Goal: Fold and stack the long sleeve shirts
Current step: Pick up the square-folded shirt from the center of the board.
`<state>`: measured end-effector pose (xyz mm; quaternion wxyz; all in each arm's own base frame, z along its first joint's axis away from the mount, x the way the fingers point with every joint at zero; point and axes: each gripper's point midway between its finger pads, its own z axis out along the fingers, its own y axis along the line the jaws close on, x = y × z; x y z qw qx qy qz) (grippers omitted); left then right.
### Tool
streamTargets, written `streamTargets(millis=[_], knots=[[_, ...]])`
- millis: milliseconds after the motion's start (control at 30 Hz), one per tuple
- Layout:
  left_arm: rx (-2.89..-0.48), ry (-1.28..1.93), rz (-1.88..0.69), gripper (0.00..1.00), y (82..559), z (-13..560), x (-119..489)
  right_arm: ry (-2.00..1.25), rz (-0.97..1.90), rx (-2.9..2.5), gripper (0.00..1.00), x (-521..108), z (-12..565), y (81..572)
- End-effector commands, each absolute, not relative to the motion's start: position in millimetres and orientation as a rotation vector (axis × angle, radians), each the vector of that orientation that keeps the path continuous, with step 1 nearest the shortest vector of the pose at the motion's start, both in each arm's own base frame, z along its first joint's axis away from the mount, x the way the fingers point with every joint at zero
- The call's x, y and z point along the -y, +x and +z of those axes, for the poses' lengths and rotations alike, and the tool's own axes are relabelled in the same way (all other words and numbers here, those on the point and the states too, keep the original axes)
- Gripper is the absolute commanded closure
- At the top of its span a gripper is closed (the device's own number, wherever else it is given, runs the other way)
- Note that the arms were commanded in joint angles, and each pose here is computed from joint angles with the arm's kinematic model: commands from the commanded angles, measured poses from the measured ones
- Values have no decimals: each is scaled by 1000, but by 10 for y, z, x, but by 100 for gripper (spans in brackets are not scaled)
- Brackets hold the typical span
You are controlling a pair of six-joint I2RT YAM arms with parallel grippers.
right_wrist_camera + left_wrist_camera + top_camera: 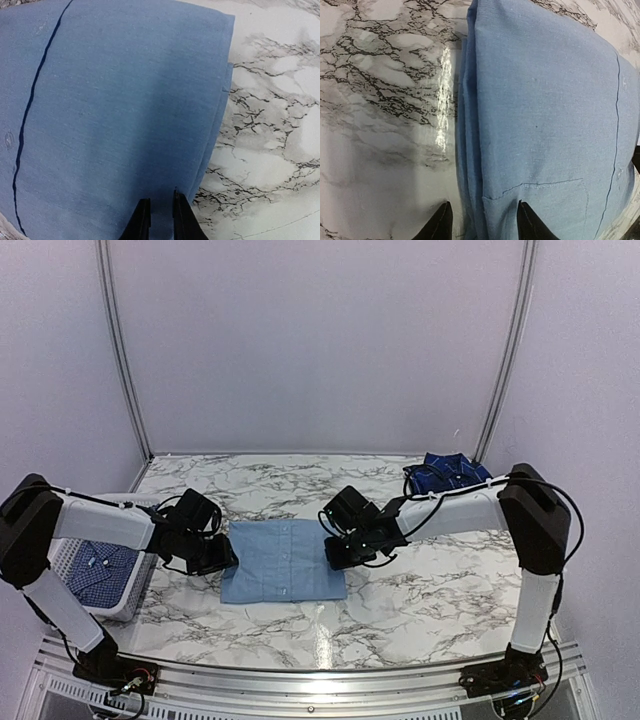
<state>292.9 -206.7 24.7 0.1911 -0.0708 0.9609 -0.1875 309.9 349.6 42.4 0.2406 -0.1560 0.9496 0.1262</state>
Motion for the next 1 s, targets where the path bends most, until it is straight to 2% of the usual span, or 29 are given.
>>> streamTargets(millis=[0, 400, 567, 667, 800, 967], knots=[[-2692, -152, -596, 54, 2943, 335, 2088, -370, 397, -2621, 88, -3462, 343, 3154], [-2736, -159, -626, 60, 2919, 175, 2049, -361, 383, -2680, 90, -3322, 142, 3009], [-2777, -167, -597, 66, 2912, -4, 2049, -362, 389, -2681, 90, -3324, 129, 3001], [-2789, -182, -553, 71, 2921, -83, 2007, -359, 395, -2679, 90, -3320, 137, 2998], [-2807, -189, -545, 84, 2902, -153, 2037, -364, 400, -2677, 90, -3321, 135, 2986], [-2758, -183, -593, 100, 2967, 60, 2112, -365, 417, -2656, 90, -3347, 215, 3009]])
